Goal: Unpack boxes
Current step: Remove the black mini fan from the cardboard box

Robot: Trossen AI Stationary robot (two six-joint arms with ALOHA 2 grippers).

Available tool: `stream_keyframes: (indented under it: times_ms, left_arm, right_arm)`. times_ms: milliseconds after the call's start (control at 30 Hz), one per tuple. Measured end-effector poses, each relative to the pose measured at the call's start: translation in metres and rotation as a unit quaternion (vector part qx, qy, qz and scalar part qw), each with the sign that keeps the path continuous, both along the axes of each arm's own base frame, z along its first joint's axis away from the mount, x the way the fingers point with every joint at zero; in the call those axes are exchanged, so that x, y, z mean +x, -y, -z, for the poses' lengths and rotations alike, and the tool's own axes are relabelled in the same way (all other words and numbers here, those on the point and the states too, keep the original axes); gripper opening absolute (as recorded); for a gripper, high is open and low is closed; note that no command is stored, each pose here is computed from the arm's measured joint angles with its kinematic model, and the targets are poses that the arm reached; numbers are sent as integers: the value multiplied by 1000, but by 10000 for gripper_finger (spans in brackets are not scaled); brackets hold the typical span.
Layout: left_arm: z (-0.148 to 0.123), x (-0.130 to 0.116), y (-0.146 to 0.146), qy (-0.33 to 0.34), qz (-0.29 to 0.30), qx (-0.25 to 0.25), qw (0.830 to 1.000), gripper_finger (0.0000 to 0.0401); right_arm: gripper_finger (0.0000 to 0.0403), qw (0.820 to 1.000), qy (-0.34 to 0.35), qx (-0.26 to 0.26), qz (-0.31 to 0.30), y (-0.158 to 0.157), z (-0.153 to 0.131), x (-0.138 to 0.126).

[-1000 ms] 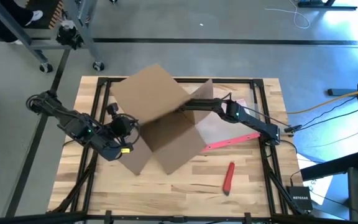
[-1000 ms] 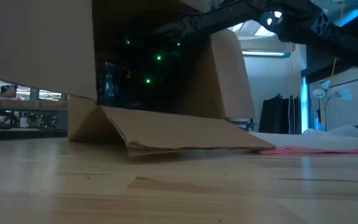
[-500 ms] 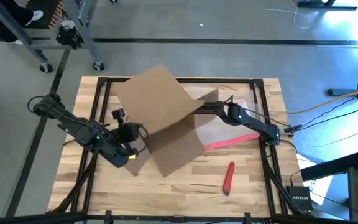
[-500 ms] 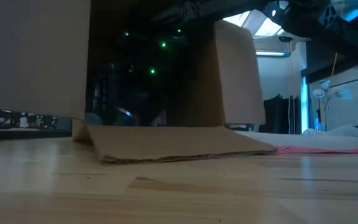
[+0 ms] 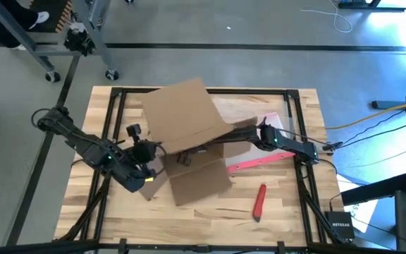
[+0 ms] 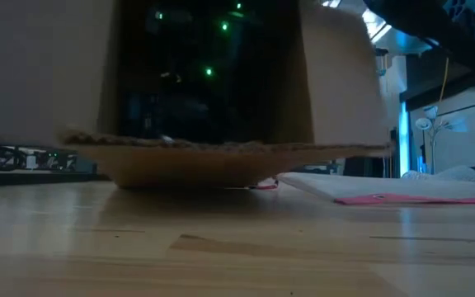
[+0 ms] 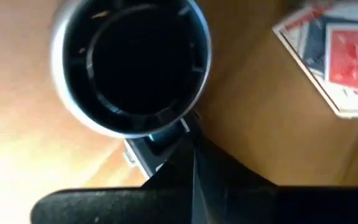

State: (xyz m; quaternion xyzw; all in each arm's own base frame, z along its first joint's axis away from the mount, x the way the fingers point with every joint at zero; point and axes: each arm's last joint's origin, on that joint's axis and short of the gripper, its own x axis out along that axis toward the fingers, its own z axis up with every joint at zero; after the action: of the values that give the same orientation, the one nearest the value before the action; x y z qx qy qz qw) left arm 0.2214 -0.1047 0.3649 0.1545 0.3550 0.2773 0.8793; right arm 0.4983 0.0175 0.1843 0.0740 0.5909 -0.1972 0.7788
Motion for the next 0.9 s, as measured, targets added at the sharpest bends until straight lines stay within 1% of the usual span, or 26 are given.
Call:
stream_keyframes:
  times_ms: [67, 133, 233, 367, 467, 567, 633, 733, 900]
  left_arm:
    - [0, 0, 0, 1, 0, 2, 1000, 4]
    - [0, 0, 0, 2, 0, 2, 1000, 4]
    - [-1, 0, 1, 3, 2, 3, 1000, 4]
    - [0, -1, 2, 0, 7, 2, 1000, 4]
    - [0, -1, 3, -2, 9, 2, 1000, 4]
    - [1, 0, 3, -3, 10, 2, 1000, 4]
    - [1, 0, 3, -4, 11, -1, 1000, 4]
    - [1, 0, 4, -8, 16, -2, 1000, 4]
    - [1, 1, 5, -5, 20, -4, 1000, 4]
  right_arm:
    - [12, 1000, 1, 12, -15, -9, -4, -1]
    - [12, 999, -2, 12, -33, -18, -9, -4]
    - [12, 999, -5, -11, -50, -27, -11, -6]
    - [12, 997, -6, -38, -62, -27, -10, -6]
    - [21, 996, 3, -38, -84, -27, -9, -3]
    - [53, 992, 31, -13, -118, -27, -10, 4]
    - [83, 988, 44, 6, -148, -30, -10, 7]
    - [126, 983, 58, 25, -174, -38, -10, 10]
    - [177, 979, 59, 53, -189, -48, -13, 7]
